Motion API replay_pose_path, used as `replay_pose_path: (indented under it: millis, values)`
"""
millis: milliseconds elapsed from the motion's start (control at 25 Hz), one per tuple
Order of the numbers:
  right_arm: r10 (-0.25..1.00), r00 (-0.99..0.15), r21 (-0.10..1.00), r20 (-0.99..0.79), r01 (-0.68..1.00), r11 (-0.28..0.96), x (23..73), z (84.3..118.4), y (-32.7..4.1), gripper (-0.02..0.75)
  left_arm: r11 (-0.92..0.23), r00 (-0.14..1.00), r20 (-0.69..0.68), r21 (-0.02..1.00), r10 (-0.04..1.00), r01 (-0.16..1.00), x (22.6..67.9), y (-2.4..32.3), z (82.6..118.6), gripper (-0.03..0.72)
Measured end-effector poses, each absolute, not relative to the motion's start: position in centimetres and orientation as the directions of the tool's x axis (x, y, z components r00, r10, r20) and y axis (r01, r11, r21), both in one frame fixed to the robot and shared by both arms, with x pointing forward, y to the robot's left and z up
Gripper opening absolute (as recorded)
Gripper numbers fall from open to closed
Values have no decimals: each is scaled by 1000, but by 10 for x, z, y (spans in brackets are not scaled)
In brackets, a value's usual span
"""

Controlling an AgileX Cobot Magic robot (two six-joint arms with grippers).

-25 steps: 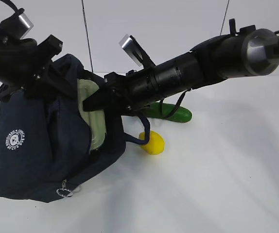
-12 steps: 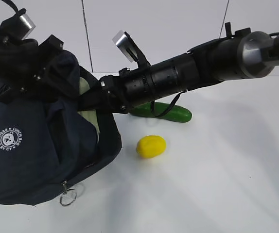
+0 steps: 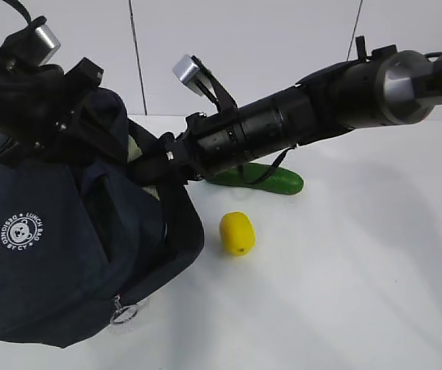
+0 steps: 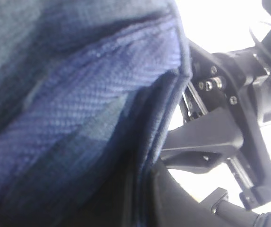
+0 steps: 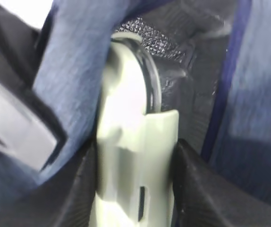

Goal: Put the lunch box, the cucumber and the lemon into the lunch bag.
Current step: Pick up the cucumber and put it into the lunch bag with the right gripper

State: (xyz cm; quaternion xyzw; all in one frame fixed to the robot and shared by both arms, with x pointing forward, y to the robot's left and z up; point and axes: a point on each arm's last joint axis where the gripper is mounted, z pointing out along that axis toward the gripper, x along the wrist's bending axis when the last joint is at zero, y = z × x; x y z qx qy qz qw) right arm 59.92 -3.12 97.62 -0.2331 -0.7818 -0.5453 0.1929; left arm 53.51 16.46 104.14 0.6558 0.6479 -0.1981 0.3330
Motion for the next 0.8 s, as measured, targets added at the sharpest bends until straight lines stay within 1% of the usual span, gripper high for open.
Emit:
replay_pose_path:
  millis: [80, 240, 560, 720, 800]
  values:
    - [146, -820, 765, 554, 571, 299, 599, 976, -31, 371, 58, 80, -695, 174, 715, 983, 534, 164, 1042, 7]
    - [159, -776, 732, 610, 629, 261, 600, 979, -30, 371, 59, 78, -702, 169, 708, 984, 534, 164, 1042, 6]
    - [197, -630, 592, 751, 775, 220, 599, 979, -30, 371, 52, 85, -717, 166, 692, 985, 533, 162, 1044, 6]
    - [203, -607, 569, 769, 793, 217, 599, 978, -30, 375, 57, 72, -728, 152, 682, 987, 535, 161, 1042, 6]
    - [209, -608, 568, 766, 792, 223, 599, 978, -30, 398, 57, 60, -739, 133, 671, 990, 536, 160, 1039, 6]
